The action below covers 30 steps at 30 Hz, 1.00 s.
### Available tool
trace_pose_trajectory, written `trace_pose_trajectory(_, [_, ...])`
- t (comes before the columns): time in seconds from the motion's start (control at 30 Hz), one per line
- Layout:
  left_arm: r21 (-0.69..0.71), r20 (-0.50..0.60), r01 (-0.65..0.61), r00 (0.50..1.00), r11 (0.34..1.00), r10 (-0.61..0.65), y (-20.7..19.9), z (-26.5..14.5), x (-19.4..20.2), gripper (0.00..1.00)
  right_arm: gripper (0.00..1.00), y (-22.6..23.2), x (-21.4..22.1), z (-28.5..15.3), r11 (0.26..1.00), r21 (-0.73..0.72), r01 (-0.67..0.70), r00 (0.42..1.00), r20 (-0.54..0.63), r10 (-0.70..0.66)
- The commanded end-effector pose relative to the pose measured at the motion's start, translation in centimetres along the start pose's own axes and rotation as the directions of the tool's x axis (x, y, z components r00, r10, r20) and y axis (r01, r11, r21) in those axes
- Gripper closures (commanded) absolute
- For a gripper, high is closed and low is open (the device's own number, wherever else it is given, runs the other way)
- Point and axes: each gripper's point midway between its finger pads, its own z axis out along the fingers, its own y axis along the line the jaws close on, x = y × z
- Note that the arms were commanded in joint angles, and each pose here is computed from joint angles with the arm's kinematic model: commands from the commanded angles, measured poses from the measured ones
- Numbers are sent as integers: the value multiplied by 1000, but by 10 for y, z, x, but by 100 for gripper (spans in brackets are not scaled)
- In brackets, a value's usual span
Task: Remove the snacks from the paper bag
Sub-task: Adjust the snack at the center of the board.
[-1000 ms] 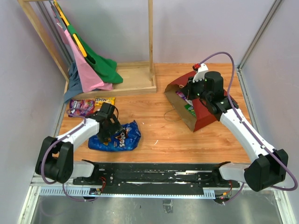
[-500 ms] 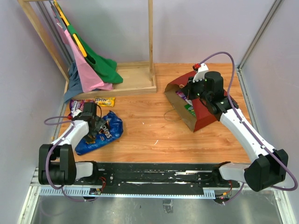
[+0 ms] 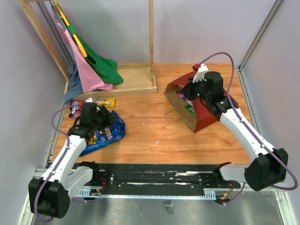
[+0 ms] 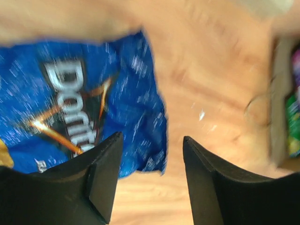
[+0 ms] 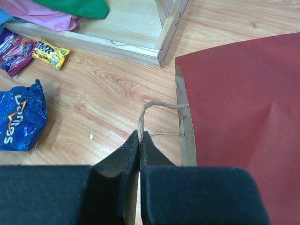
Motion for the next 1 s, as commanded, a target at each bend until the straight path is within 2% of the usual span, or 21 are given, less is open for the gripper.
trace_pose_trajectory(0.0, [10,-227,14,974,1000,-11,21,13,81,44,97,20,-10,6,997,-74,-5,1000,30,8])
trace_pose_trajectory(0.13, [-102,-213,70,973,992,-91,49,25,96,52,97,25,-10,6,997,-82,3,1000,22,-1])
trace_pose_trajectory(0.2, [-172,-191,100,972,980,-133,61,26,98,52,97,23,-10,5,997,-70,9,1000,22,-8])
trace_pose_trajectory(0.33, [-343,-111,136,977,930,-184,89,21,89,40,97,22,-8,4,998,-65,12,1000,17,-10])
trace_pose_trajectory(0.43, [-405,-100,192,962,894,-252,100,18,89,35,97,21,-5,6,998,-64,10,1000,11,-10])
trace_pose_trajectory(0.57, [-408,-108,257,939,876,-326,107,15,85,31,97,21,-4,5,998,-65,14,1000,9,-13])
trace_pose_trajectory(0.67, [-327,-105,284,937,901,-334,84,12,69,25,97,21,-5,4,998,-60,16,1000,12,-16])
trace_pose_trajectory(0.77, [-301,-6,336,935,892,-355,68,-1,34,19,97,22,-3,6,998,-69,12,1000,8,-11])
trace_pose_trajectory(0.87, [-359,188,397,917,845,-351,74,-26,-10,13,97,23,-3,6,997,-76,10,1000,5,-9])
trace_pose_trajectory(0.97, [-447,298,429,899,785,-322,86,-49,-34,1,97,24,-4,6,997,-79,11,1000,8,-10])
